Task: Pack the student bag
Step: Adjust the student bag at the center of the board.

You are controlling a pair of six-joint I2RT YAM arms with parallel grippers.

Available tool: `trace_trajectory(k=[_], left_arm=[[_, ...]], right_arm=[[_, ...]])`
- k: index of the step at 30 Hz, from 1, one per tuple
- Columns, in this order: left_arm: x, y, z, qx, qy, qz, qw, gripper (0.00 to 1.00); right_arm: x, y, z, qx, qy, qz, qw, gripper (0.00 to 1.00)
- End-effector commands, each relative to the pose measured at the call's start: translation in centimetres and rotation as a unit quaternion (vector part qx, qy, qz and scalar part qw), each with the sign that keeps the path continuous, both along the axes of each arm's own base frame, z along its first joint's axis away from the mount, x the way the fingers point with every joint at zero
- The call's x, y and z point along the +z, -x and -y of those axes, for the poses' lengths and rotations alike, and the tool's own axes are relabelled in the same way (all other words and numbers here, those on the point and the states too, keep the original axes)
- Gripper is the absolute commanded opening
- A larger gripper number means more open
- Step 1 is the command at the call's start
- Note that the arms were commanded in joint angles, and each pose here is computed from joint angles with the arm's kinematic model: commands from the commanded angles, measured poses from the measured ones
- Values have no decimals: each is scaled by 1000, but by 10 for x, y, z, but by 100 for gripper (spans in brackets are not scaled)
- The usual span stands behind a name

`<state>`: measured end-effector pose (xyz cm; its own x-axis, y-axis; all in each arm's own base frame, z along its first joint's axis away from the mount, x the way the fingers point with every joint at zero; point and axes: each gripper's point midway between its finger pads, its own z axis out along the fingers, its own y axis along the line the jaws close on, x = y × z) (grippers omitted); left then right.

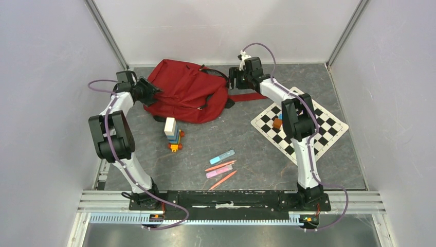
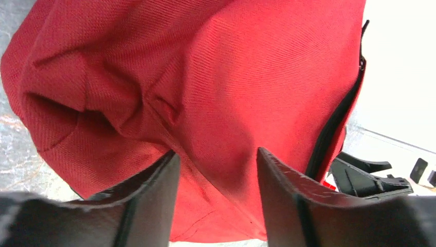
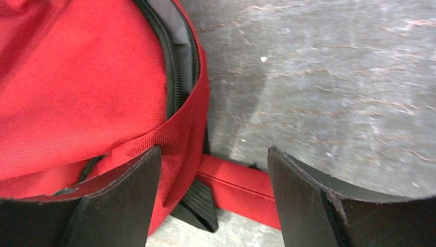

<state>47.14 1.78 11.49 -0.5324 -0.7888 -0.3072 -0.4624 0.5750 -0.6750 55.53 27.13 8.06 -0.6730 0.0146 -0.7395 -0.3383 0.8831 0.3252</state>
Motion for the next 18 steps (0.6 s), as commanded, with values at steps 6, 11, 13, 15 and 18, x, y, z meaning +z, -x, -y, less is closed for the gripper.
trace_trajectory(k=[6,11,13,15,18], left_arm=[[-6,-44,1,-59,-34,21,997,27],[3,-60,18,-90,-56,39,994,13],[9,-69,31,-109,-64,53,991,12],[14,-79,47,-127,-71,66,987,12],[21,-93,72,-147,-74,83,983,12]], right_arm=[[35,-6,-68,82,-192,20,978,70],[40,9,-66,95,-197,21,976,8],[38,22,-55,84,-179,20,980,0],[34,42,-37,63,-150,21,987,0],[29,75,-7,34,-103,22,994,0]])
